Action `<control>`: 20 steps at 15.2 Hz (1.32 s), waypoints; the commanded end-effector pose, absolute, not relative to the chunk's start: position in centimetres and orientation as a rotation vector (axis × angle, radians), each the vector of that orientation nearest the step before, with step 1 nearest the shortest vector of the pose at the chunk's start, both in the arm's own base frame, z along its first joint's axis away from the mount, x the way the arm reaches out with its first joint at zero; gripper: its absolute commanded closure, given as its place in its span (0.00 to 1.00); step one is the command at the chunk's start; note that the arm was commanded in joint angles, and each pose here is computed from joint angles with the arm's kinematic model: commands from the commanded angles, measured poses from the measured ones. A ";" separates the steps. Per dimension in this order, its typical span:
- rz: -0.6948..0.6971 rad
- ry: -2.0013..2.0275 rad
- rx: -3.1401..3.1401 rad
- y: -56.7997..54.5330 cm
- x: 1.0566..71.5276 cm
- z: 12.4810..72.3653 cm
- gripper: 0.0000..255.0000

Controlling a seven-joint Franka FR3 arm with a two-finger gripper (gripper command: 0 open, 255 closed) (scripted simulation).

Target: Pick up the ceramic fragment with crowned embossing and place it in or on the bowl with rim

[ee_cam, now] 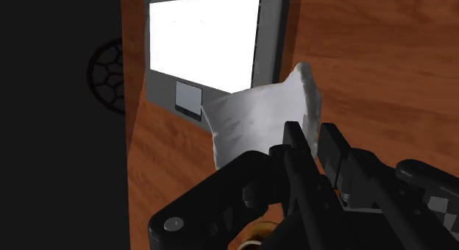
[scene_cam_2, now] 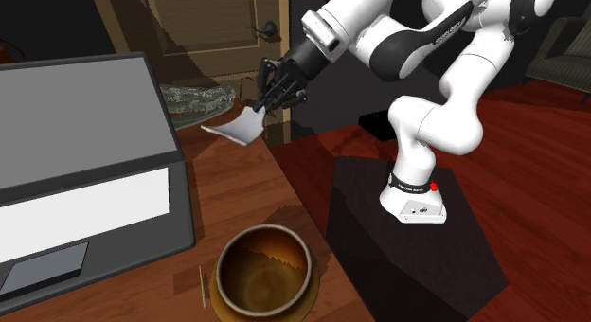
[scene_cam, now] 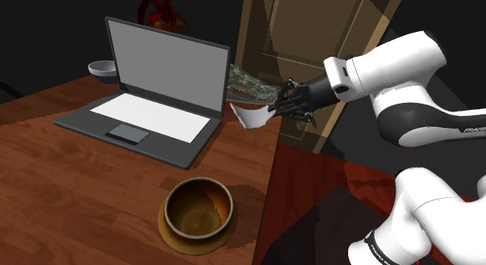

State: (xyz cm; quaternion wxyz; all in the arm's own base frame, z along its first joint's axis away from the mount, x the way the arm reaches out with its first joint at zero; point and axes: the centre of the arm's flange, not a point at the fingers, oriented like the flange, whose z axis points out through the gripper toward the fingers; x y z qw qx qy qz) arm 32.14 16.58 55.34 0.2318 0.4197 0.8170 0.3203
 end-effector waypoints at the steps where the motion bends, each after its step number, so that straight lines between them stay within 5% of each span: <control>1: 0.881 2.246 1.155 19.2 31.3 55.3 1.00; 20: 0.881 2.246 1.155 39.4 20.4 55.1 1.00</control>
